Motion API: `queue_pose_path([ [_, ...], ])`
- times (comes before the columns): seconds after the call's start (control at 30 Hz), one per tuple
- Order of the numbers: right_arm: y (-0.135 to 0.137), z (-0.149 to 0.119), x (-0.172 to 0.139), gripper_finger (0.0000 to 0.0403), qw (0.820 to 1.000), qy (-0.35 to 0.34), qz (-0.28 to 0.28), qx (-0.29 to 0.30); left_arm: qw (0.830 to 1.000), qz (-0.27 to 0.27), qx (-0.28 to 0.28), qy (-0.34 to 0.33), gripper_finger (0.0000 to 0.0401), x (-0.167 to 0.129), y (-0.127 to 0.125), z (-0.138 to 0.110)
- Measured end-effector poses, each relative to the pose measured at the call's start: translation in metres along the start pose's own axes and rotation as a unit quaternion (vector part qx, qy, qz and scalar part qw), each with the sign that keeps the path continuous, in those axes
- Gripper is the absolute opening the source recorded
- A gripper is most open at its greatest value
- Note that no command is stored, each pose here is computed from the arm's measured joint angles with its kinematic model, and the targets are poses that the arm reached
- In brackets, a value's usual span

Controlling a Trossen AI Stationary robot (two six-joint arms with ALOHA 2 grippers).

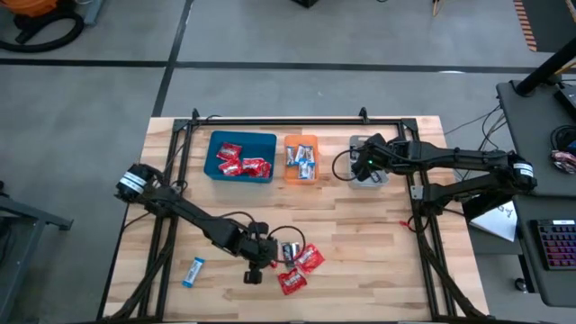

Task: Sort candy
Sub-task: Put the red candy into the blue bin

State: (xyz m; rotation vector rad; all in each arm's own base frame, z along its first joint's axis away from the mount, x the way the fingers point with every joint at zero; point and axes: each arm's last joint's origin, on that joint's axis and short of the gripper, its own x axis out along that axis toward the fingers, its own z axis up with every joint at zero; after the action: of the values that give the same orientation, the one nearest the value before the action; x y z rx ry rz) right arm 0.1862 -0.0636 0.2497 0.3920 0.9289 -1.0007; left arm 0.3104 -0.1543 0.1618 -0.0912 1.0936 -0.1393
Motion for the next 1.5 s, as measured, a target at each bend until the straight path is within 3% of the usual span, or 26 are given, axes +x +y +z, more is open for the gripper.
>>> queue_pose_path([
  [0.13, 0.000, 0.000, 0.000, 0.0155, 1.000, -0.001, 0.001, 0.001, 0.998, 0.055, 0.018, -0.002, 0.0074, -0.020, 0.007, -0.001],
  [0.27, 0.001, 0.002, 0.000, 0.0155, 1.000, -0.008, 0.005, 0.005, 0.987, 0.156, 0.023, -0.011, 0.0074, -0.047, 0.025, -0.001],
  [0.47, 0.003, 0.004, 0.000, 0.0155, 1.000, -0.021, 0.015, 0.014, 0.958, 0.286, -0.003, -0.003, 0.0074, -0.099, 0.069, -0.005],
  [0.7, 0.005, 0.007, 0.000, 0.0155, 0.999, -0.034, 0.024, 0.022, 0.935, 0.350, -0.056, -0.019, 0.0074, -0.150, 0.136, -0.006],
  [0.9, 0.006, 0.008, 0.000, 0.0155, 0.998, -0.040, 0.029, 0.026, 0.937, 0.325, -0.127, -0.012, 0.0074, -0.164, 0.202, -0.020],
  [1.03, 0.006, 0.008, 0.000, 0.0155, 0.998, -0.041, 0.029, 0.026, 0.941, 0.278, -0.189, -0.028, 0.0074, -0.155, 0.244, -0.038],
  [1.13, 0.006, 0.007, 0.001, 0.0155, 0.998, -0.040, 0.029, 0.026, 0.931, 0.272, -0.239, -0.035, 0.0074, -0.145, 0.267, -0.055],
  [1.23, 0.006, 0.007, 0.001, 0.0155, 0.998, -0.040, 0.029, 0.026, 0.918, 0.279, -0.279, -0.040, 0.0074, -0.136, 0.280, -0.068],
  [1.5, 0.006, 0.007, 0.001, 0.0155, 0.998, -0.041, 0.029, 0.025, 0.912, 0.278, -0.299, -0.034, 0.0075, -0.127, 0.281, -0.077],
])
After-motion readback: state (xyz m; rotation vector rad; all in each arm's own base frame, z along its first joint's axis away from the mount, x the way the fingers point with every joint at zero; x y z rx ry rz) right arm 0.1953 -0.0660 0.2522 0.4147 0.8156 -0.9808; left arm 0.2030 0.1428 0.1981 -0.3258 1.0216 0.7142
